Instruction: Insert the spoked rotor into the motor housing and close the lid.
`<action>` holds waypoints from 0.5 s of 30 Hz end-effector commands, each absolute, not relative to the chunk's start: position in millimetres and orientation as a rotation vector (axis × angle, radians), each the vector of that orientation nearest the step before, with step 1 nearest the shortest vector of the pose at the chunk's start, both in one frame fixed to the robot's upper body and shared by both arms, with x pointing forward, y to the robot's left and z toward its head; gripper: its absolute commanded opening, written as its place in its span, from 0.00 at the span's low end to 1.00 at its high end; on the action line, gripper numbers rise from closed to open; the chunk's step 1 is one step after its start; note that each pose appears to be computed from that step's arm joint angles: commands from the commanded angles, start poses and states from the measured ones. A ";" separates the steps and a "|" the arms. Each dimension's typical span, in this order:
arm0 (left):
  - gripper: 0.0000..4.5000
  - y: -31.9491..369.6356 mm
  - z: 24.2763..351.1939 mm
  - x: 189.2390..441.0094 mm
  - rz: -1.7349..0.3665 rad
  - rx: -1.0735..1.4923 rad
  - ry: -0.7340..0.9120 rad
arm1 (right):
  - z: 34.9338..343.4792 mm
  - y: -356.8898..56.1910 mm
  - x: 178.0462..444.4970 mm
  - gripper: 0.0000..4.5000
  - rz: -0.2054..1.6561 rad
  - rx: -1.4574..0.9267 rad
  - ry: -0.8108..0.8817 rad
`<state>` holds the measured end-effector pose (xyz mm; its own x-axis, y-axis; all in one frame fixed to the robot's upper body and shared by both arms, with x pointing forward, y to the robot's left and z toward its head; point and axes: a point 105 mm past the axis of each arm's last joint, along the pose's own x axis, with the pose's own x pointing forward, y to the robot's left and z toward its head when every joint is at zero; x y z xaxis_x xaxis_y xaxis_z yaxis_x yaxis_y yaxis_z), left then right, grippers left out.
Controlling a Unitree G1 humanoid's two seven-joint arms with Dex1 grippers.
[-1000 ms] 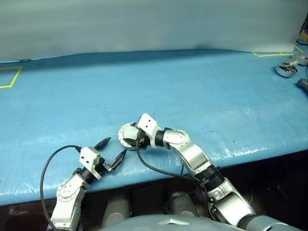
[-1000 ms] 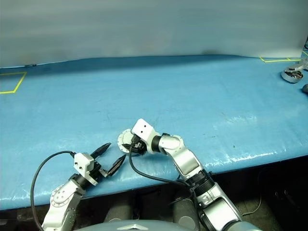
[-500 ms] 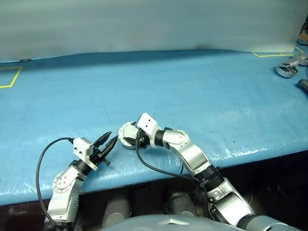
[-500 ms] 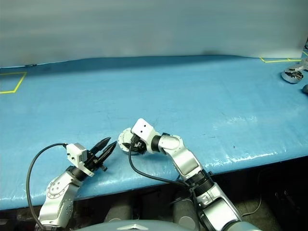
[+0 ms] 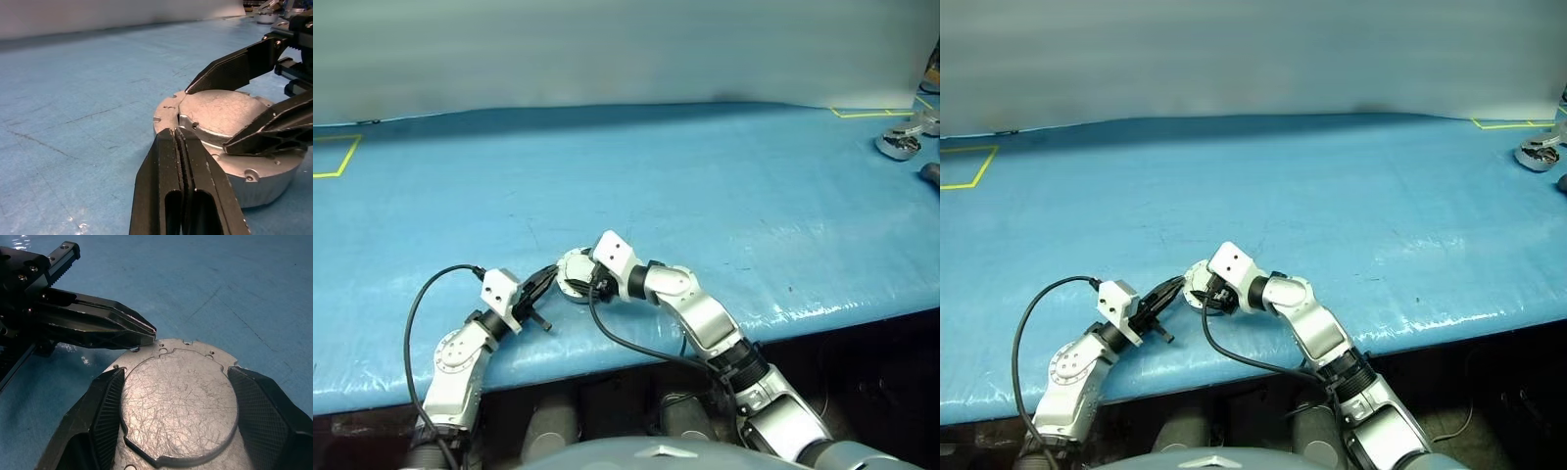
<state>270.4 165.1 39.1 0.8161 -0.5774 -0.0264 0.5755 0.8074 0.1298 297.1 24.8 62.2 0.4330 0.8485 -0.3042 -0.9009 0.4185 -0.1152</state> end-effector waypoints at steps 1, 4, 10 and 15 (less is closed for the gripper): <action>0.01 163.1 25.7 264.1 -0.634 0.123 0.048 | 40.5 18.0 292.0 0.67 1.095 -0.275 0.311; 0.01 158.6 26.9 261.4 -0.658 0.090 0.041 | 40.9 18.0 291.7 0.67 1.095 -0.269 0.312; 0.00 151.1 29.3 257.7 -0.699 0.048 0.036 | 43.8 20.1 290.1 0.89 1.114 -0.236 0.305; 0.00 149.3 26.7 255.4 -0.706 0.042 0.044 | 54.7 18.9 291.7 0.99 1.092 -0.232 0.240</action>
<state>263.0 161.3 34.6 0.7977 -0.6026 -0.0230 0.6030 0.7967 0.0402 294.6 23.5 62.4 0.4349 0.8537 -0.2863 -0.8993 0.4283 -0.0890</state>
